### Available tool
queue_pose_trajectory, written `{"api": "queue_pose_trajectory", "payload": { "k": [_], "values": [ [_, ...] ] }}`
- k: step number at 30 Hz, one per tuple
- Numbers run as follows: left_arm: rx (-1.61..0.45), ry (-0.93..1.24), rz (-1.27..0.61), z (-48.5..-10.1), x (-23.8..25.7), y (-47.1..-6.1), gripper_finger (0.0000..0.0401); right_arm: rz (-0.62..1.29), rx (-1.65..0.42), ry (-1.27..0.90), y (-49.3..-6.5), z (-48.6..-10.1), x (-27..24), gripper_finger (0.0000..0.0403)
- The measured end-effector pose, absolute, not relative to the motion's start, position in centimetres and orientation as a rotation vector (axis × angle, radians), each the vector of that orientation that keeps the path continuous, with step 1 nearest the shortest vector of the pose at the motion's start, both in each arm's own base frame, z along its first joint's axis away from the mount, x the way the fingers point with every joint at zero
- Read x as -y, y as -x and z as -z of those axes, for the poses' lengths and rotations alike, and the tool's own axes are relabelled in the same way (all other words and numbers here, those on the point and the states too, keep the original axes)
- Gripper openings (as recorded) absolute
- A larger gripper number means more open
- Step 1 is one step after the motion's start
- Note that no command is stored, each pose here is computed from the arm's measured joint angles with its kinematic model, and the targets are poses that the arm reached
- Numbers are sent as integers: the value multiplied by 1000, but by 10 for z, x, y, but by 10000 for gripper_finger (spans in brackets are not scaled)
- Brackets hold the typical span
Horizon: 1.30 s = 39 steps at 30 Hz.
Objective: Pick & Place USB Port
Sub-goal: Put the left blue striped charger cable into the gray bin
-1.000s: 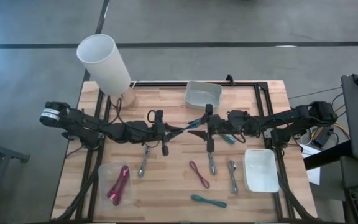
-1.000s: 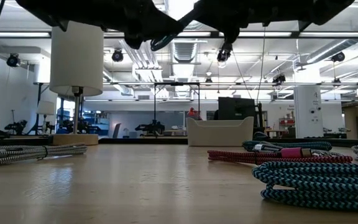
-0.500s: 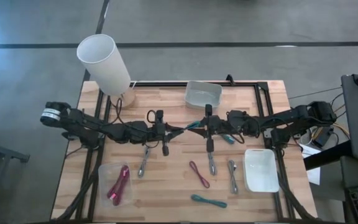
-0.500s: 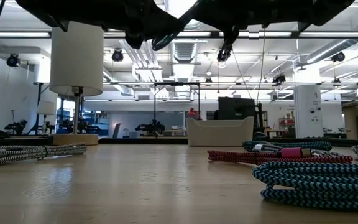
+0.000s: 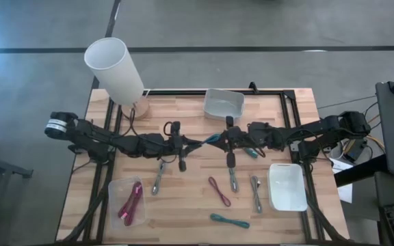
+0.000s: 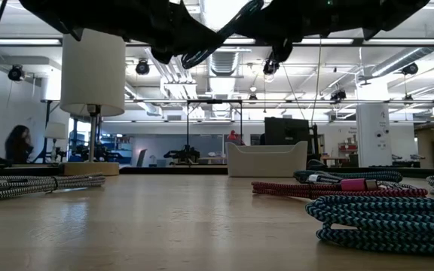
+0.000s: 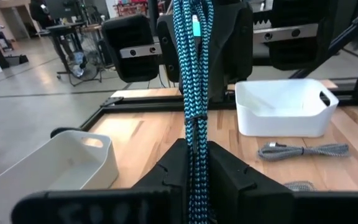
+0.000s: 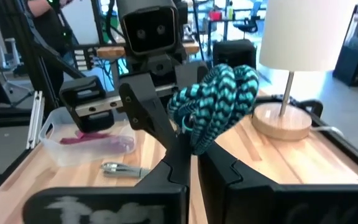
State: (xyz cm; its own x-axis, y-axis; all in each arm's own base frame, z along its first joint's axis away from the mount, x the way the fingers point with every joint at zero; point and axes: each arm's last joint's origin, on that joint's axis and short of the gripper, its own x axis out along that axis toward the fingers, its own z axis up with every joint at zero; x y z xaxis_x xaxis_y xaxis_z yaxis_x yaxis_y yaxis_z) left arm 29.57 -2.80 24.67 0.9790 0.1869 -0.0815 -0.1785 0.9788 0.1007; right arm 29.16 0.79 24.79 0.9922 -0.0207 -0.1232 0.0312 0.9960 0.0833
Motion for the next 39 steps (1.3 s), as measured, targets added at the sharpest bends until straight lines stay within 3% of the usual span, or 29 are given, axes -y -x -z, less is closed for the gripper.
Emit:
{"api": "queue_pose_trajectory", "payload": {
  "k": [9, 14, 23, 33, 39],
  "values": [
    [-130, -102, -190, -239, 28, -298, 130, 31, -136, -110, -291, -246, -8, 11],
    [-132, -104, -209, -239, 28, -299, 160, 44, -250, -148, -289, -236, -8, 11],
    [-132, -104, -210, -239, 28, -299, 165, 266, -480, -171, -279, -221, -2, 12],
    [-146, -107, -210, -237, 27, -298, 165, 640, -762, -56, -268, -298, 33, 13],
    [-148, -108, -215, -237, 27, -298, 165, 790, -907, -56, -273, -314, 86, 13]
  ]
}}
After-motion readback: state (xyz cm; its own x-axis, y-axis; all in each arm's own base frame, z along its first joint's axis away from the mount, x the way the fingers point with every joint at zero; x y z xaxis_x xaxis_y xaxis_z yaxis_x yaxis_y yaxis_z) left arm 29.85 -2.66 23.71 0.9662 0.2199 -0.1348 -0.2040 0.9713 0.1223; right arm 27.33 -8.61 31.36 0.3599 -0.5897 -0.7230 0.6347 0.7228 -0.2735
